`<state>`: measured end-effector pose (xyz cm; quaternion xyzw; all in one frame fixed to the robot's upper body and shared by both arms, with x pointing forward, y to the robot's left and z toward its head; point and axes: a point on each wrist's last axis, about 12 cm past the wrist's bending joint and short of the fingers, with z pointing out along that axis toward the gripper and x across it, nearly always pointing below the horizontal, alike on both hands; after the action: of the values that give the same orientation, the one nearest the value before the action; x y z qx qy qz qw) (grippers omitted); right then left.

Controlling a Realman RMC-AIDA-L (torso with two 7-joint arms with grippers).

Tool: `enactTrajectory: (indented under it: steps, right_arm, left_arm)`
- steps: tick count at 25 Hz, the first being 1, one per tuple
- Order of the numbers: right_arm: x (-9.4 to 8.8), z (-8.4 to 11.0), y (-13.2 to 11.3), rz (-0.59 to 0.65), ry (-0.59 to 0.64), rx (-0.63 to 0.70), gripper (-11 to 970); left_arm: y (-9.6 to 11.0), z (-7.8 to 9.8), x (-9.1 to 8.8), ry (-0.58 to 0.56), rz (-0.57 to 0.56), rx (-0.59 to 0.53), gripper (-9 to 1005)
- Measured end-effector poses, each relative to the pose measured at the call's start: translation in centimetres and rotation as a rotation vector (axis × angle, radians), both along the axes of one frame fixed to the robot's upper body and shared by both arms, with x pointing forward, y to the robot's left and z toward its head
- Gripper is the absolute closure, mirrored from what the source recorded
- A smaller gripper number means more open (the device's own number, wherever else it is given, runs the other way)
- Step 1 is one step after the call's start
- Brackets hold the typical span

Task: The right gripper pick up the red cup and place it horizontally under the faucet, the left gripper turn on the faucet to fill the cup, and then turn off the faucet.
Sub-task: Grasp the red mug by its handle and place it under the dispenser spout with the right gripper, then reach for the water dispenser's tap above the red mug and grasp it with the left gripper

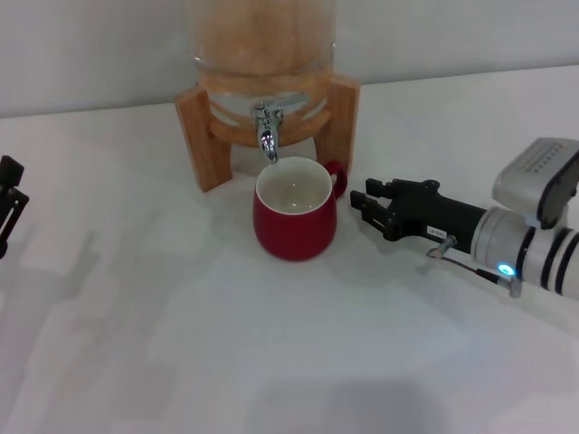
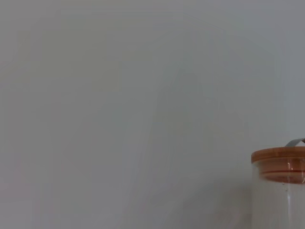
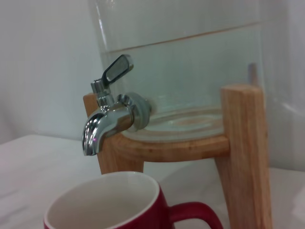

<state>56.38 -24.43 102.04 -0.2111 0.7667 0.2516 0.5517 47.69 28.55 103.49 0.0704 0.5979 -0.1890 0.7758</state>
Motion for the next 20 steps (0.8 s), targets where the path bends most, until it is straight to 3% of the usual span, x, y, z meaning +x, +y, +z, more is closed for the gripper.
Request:
enactTrajectory:
  steps: [20]
  right_arm:
    - [-1.4,-0.4,-1.6,0.005,0.013,0.018,665]
  left_arm:
    - [0.2,-0.2,-0.3,0.009,0.007,0.001,121]
